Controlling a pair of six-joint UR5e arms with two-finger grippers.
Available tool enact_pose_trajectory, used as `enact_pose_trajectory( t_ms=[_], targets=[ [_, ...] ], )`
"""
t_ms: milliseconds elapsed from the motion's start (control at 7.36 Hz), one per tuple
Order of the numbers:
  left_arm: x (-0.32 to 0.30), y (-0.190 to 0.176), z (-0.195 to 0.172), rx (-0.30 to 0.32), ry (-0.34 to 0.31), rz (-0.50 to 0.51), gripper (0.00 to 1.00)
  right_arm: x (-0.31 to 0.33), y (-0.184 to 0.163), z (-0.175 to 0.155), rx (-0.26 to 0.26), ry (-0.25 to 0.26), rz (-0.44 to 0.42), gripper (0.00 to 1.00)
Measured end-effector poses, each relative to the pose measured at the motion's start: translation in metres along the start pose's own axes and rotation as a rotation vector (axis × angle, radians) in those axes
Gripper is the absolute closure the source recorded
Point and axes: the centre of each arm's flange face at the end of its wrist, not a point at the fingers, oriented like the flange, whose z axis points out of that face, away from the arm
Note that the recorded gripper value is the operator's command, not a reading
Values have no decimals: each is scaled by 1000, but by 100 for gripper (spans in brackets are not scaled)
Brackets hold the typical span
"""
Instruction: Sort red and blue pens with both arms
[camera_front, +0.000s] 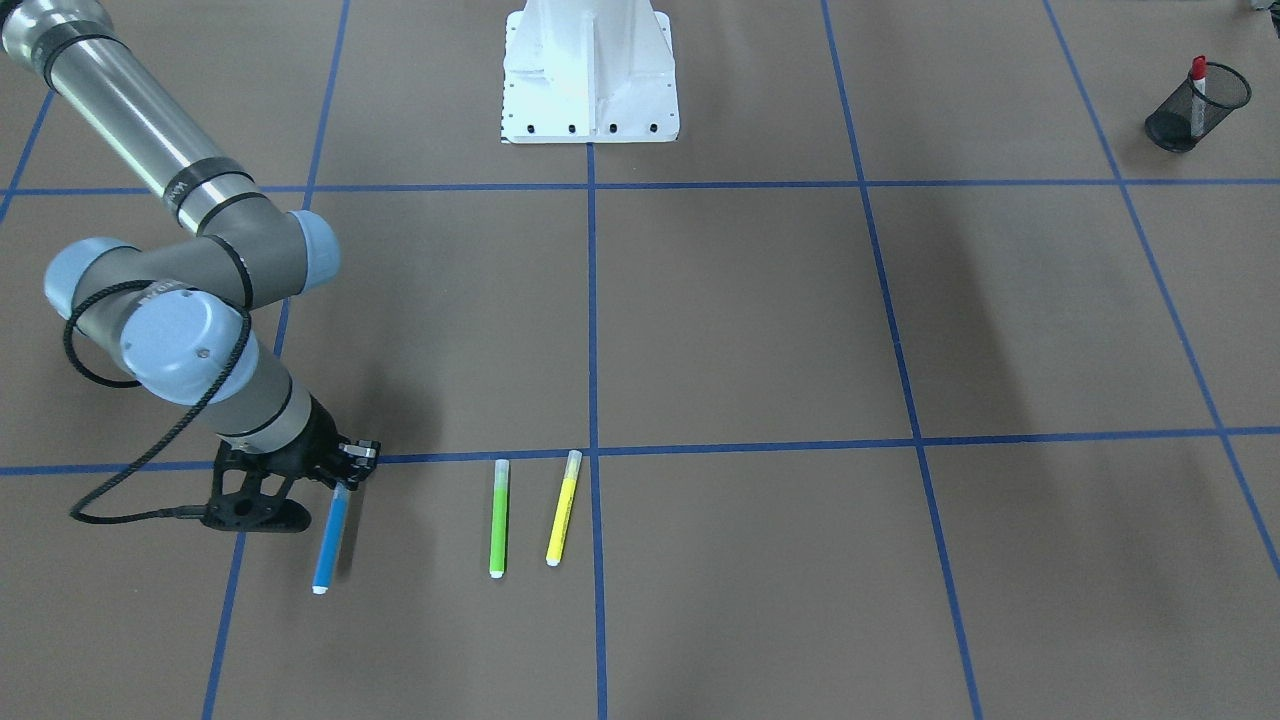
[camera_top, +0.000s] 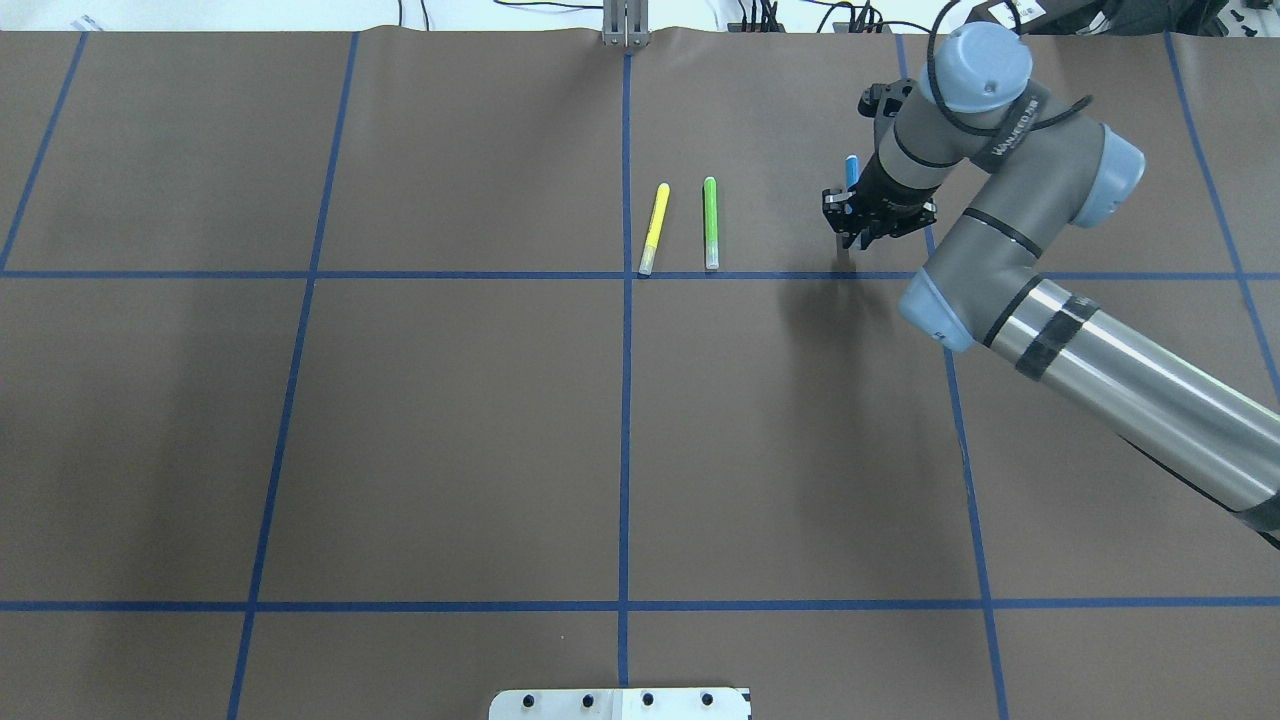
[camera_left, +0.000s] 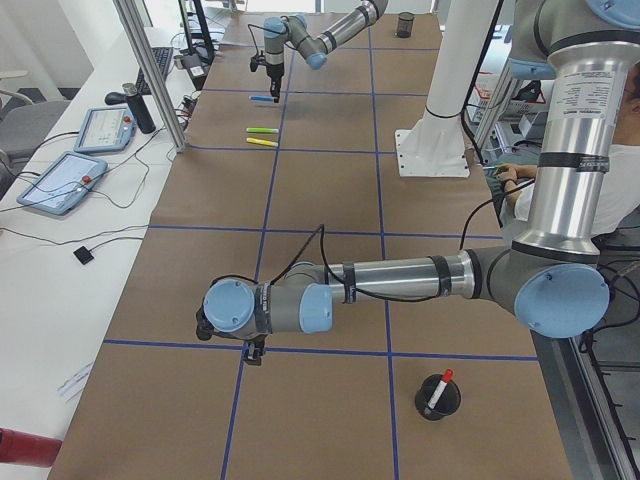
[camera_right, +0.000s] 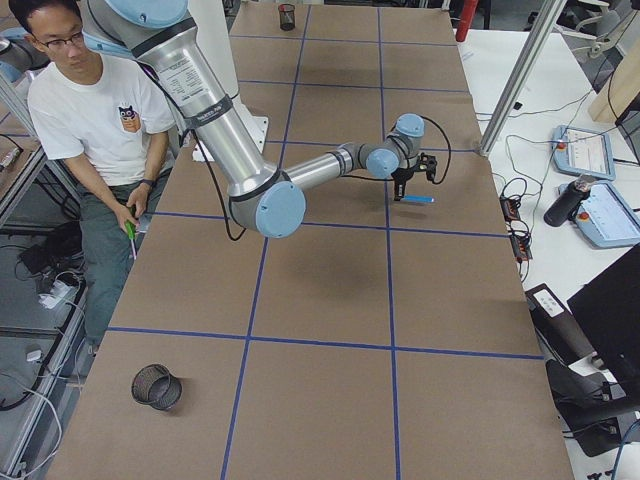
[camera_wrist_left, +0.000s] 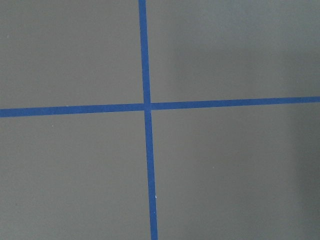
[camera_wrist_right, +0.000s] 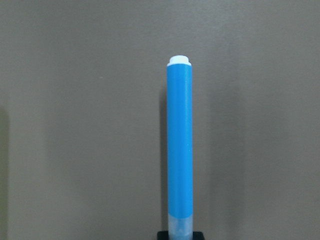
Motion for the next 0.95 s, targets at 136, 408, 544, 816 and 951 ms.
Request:
enact_pose_trajectory(
  t_ms=[136,408,544,816,951],
  targets=[
    [19,-7,0,19,-51,-2,0,37,3,-9,-16,-12,22,100],
    [44,-14,4,32,-99,10,0,130,4,-34,-91,-59,92,100],
    [48,-16,5,33,-106,17,0,184,6,-46,-120,-80,135,100],
    [50,-15,7,33,-108,20,0,295,27,-62,-97,-51,102,100],
    [50,-14,7,34,-108,21,0,347,39,-66,-67,7,40,100]
  ],
)
